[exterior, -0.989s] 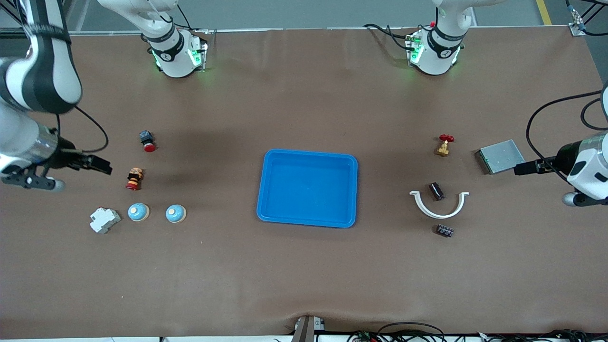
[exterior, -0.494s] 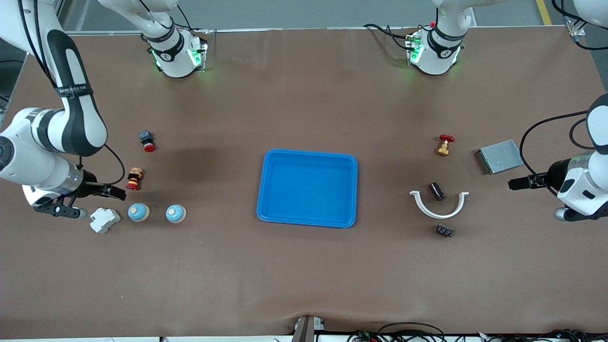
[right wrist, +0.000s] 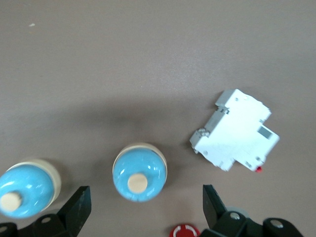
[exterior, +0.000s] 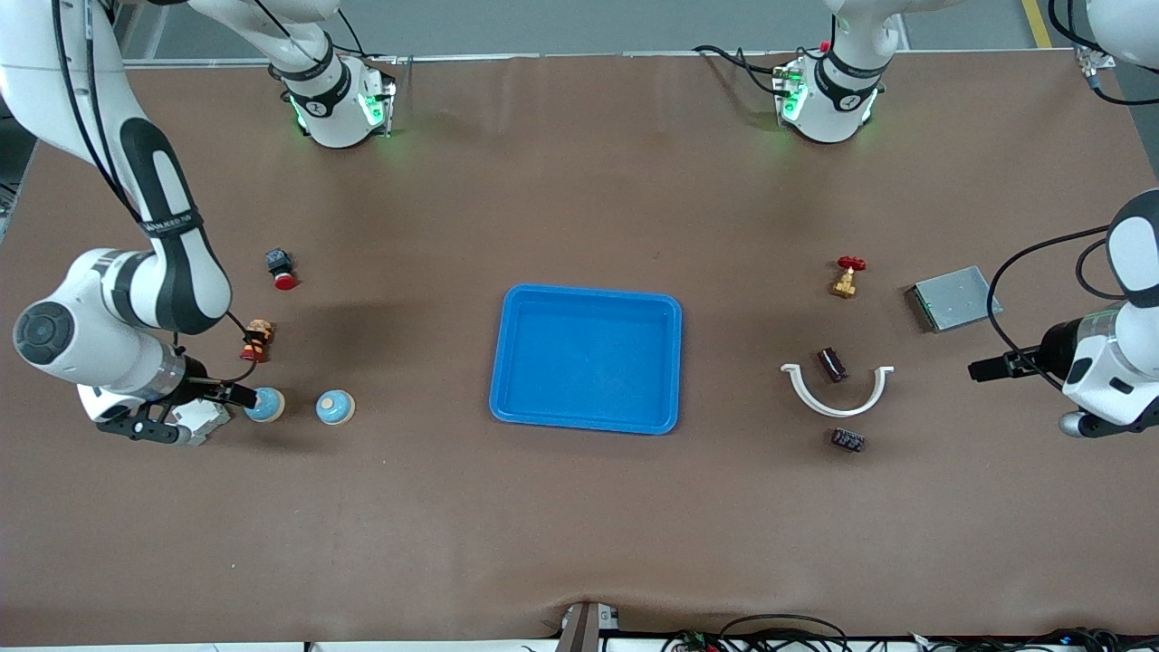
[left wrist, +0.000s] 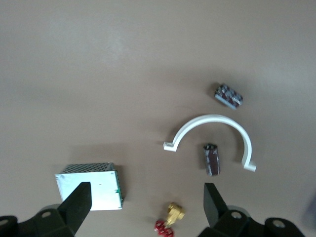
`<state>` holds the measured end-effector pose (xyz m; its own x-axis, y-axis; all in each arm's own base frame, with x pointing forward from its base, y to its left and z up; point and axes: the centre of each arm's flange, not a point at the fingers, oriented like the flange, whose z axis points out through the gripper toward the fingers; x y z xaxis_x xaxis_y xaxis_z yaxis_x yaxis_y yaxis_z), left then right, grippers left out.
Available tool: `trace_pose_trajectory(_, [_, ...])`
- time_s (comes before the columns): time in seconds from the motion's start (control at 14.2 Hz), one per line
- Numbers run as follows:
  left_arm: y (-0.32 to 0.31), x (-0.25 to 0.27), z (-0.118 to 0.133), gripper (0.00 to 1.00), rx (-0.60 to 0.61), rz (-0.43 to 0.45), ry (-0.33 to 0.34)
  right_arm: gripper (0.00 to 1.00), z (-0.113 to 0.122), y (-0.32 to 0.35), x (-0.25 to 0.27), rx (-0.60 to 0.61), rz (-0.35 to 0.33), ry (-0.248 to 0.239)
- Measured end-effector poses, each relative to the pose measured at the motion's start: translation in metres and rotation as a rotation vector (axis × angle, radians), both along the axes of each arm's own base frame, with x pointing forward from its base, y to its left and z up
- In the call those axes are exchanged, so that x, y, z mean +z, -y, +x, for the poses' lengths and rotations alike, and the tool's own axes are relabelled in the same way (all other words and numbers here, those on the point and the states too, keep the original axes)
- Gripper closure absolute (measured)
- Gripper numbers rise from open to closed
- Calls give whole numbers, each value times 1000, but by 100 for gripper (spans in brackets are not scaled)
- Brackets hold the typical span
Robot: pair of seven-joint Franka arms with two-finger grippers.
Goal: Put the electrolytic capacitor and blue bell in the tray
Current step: 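Grasp the blue bell with the right gripper while the left gripper lowers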
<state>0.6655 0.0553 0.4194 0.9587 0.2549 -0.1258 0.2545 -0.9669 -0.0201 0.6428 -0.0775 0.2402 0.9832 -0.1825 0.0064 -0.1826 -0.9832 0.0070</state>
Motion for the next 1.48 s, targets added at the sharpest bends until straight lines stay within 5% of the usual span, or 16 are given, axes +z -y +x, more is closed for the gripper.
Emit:
trace_pose_trajectory(0.35, [8, -4, 4, 0, 68, 9, 4, 0, -1, -4, -47, 2, 6, -21])
trace_pose_trajectory(0.99, [7, 2, 13, 0, 85, 10, 53, 0, 0, -12, -53, 1, 18, -15])
trace_pose_trajectory(1.34, [22, -42, 36, 0, 456, 32, 118, 4, 1, -14, -60, 5, 16, -4])
trace_pose_trajectory(1.48, [39, -66, 43, 0, 556, 35, 119, 25, 1, -16, -61, 8, 16, -6])
